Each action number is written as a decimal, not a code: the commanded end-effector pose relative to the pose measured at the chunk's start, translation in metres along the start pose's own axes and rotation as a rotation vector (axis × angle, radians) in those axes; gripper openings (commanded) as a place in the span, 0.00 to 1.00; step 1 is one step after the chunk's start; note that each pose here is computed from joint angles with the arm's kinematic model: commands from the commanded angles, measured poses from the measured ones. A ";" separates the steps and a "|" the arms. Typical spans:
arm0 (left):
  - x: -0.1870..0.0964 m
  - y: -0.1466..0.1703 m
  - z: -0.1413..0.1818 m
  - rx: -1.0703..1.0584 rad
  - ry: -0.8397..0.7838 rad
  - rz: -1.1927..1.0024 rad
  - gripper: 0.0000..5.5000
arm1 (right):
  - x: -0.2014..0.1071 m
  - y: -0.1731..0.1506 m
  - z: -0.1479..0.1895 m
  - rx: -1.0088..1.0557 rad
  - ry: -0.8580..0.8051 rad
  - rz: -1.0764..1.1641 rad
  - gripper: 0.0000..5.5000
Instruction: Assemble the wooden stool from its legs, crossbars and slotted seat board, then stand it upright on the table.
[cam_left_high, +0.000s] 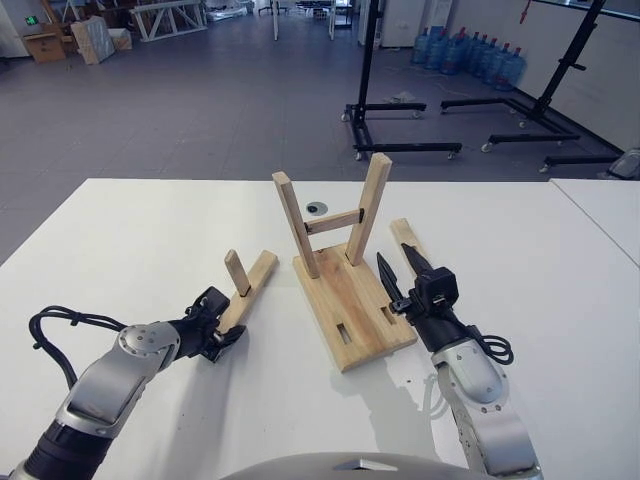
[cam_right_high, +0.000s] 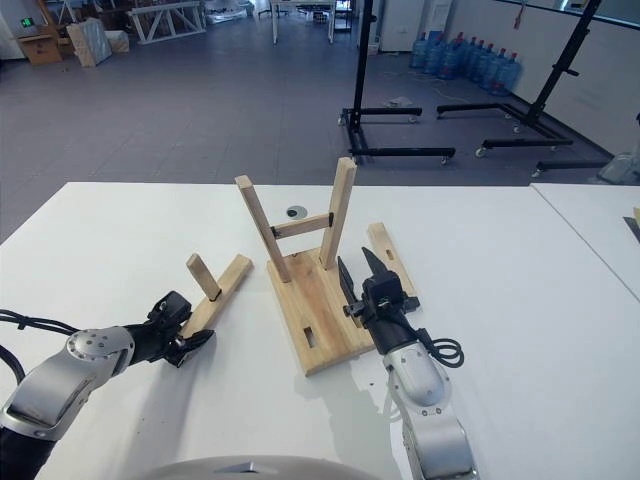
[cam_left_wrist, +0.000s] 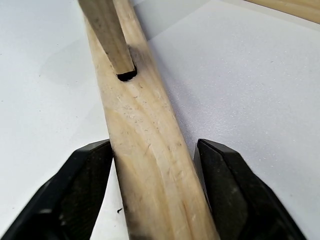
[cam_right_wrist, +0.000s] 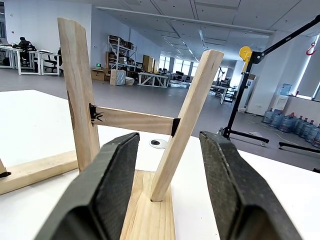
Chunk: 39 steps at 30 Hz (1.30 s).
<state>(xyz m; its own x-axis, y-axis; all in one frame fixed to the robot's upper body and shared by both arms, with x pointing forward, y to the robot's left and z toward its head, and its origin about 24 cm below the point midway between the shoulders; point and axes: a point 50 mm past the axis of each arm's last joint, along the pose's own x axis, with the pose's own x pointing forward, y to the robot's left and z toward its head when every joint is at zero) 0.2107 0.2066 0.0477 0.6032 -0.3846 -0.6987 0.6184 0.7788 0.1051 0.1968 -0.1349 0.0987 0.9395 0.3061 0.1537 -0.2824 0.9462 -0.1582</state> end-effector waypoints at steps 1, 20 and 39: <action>0.002 0.000 -0.021 -0.007 0.107 0.019 0.44 | 0.001 -0.002 0.001 -0.009 -0.009 -0.009 0.40; -0.072 0.064 0.164 0.133 -0.957 0.730 0.38 | 0.043 -0.082 0.063 0.243 -0.193 -0.006 0.40; -0.035 -0.044 0.181 0.519 -1.046 0.091 0.38 | 0.051 -0.042 0.111 1.046 -0.205 0.361 0.40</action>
<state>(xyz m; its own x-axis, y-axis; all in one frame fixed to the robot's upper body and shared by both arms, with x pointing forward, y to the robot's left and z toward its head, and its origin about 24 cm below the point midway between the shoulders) 0.2570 0.0977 0.1985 0.6393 -0.7297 0.2427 0.5128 0.6397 0.5726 0.2374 -0.1488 0.2202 0.7479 0.5024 0.4339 -0.6454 0.3971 0.6526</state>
